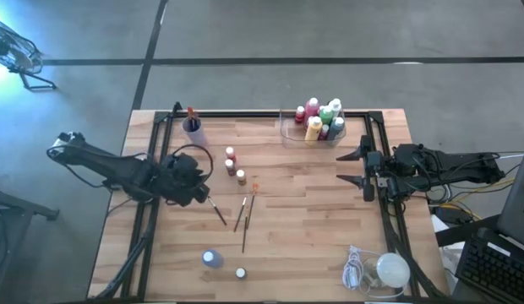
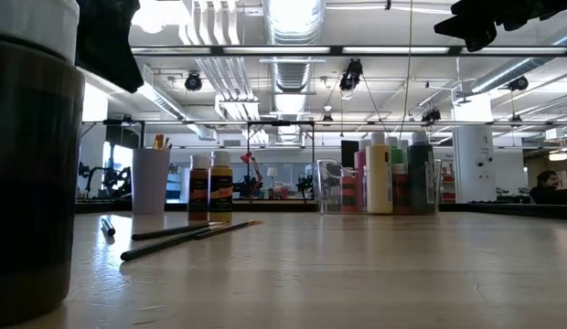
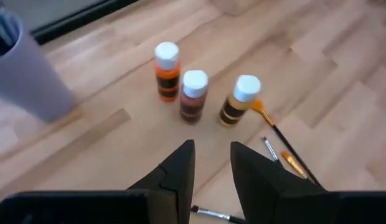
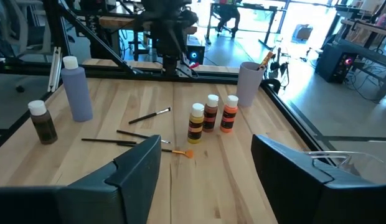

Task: Pick & Place Paint Supplies
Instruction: Put the silver paint brush into the violet cup

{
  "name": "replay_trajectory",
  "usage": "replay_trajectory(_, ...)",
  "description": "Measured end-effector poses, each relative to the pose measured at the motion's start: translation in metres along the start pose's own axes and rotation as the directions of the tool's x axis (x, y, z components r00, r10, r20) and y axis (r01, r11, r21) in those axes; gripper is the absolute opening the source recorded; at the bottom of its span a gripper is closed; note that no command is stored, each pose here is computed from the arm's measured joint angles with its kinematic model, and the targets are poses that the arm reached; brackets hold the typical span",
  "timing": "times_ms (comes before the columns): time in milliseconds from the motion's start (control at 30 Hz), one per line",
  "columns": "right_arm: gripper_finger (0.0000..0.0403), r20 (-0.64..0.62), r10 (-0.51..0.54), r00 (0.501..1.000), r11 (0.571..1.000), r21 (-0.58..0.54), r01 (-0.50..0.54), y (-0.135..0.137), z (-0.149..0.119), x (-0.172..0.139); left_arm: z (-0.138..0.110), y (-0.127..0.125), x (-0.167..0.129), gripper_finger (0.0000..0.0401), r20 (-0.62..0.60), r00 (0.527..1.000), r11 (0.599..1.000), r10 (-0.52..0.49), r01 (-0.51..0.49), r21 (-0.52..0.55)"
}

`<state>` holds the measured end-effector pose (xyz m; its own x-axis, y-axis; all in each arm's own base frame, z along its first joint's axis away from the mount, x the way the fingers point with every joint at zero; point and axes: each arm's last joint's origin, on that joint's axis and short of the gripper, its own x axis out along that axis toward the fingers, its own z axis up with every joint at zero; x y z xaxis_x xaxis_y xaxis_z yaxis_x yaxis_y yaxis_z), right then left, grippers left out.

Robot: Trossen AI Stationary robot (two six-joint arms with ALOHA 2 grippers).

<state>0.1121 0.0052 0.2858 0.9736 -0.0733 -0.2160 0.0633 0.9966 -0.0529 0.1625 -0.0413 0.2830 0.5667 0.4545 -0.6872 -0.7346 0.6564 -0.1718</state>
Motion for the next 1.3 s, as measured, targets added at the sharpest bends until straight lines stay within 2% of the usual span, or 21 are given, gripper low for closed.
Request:
replay_trajectory(133,0.0233,0.000,0.000,1.000,1.000,0.000,0.000,0.000,0.000,0.000,-0.009,0.002,0.009,0.0107,-0.027,0.999,0.996,0.022,-0.024,-0.091)
replay_trajectory(267,0.0225,0.001,0.000,1.000,1.000,0.000,0.000,0.000,0.000,0.000,-0.020,0.002,0.017,0.0110,-0.119,0.993,0.987,0.011,-0.030,-0.158)
replay_trajectory(333,0.0223,0.000,0.000,1.000,1.000,0.000,0.000,0.000,0.000,0.000,-0.024,-0.001,0.021,0.0110,-0.182,0.983,0.997,-0.020,0.007,-0.073)
replay_trajectory(367,0.0221,0.001,0.000,1.000,1.000,0.000,0.000,0.000,0.000,0.000,-0.026,-0.002,0.023,0.0109,-0.210,0.977,0.999,-0.030,0.039,0.038)
replay_trajectory(400,0.0220,0.001,0.000,1.000,1.000,0.000,0.000,0.000,0.000,0.000,-0.028,-0.003,0.024,0.0108,-0.238,0.971,0.983,-0.034,0.076,0.170)
replay_trajectory(433,0.0219,0.001,0.000,1.000,1.000,0.000,0.000,0.000,0.000,0.000,-0.029,-0.004,0.025,0.0108,-0.261,0.965,0.942,-0.035,0.118,0.313)
replay_trajectory(500,0.0220,0.000,0.000,1.000,1.000,0.000,0.000,0.000,0.000,0.000,-0.031,-0.006,0.028,0.0107,-0.296,0.954,0.823,-0.037,0.197,0.533)
replay_trajectory(600,0.0227,0.000,0.000,1.000,1.000,0.000,0.000,0.000,0.000,0.000,-0.032,-0.009,0.033,0.0107,-0.286,0.958,0.621,-0.017,0.234,0.748)
replay_trajectory(667,0.0233,0.000,0.000,1.000,1.000,0.000,0.000,0.000,0.000,0.000,-0.032,-0.010,0.037,0.0107,-0.271,0.963,0.485,0.003,0.236,0.842)
replay_trajectory(733,0.0240,0.001,0.000,1.000,1.000,0.000,0.000,0.000,0.000,0.000,-0.035,-0.010,0.042,0.0106,-0.270,0.962,0.365,0.036,0.239,0.900)
replay_trajectory(767,0.0243,0.000,0.000,1.000,1.000,0.000,0.000,0.000,0.000,0.000,-0.036,-0.010,0.045,0.0106,-0.271,0.961,0.321,0.057,0.239,0.916)
replay_trajectory(833,0.0251,0.000,0.000,1.000,1.000,0.000,0.000,0.000,0.000,0.000,-0.038,-0.010,0.051,0.0104,-0.274,0.958,0.276,0.087,0.241,0.930)
replay_trajectory(1000,0.0269,0.000,0.000,1.000,1.000,0.000,0.000,0.000,0.000,0.000,-0.045,-0.013,0.064,0.0098,-0.294,0.944,0.255,0.152,0.250,0.934)
replay_trajectory(1067,0.0276,0.000,0.000,1.000,1.000,0.000,0.000,0.000,0.000,0.000,-0.048,-0.015,0.068,0.0099,-0.300,0.939,0.264,0.168,0.250,0.932)
replay_trajectory(1233,0.0293,0.000,0.000,1.000,1.000,0.000,0.000,0.000,0.000,0.000,-0.054,-0.018,0.077,0.0100,-0.326,0.922,0.329,0.209,0.248,0.911)
replay_trajectory(1267,0.0296,0.001,0.000,1.000,1.000,0.000,0.000,0.000,0.000,0.000,-0.055,-0.018,0.078,0.0099,-0.328,0.919,0.355,0.218,0.239,0.904)
replay_trajectory(1300,0.0300,0.000,0.000,1.000,1.000,0.000,0.000,0.000,0.000,0.000,-0.056,-0.019,0.080,0.0099,-0.321,0.919,0.405,0.229,0.210,0.890)
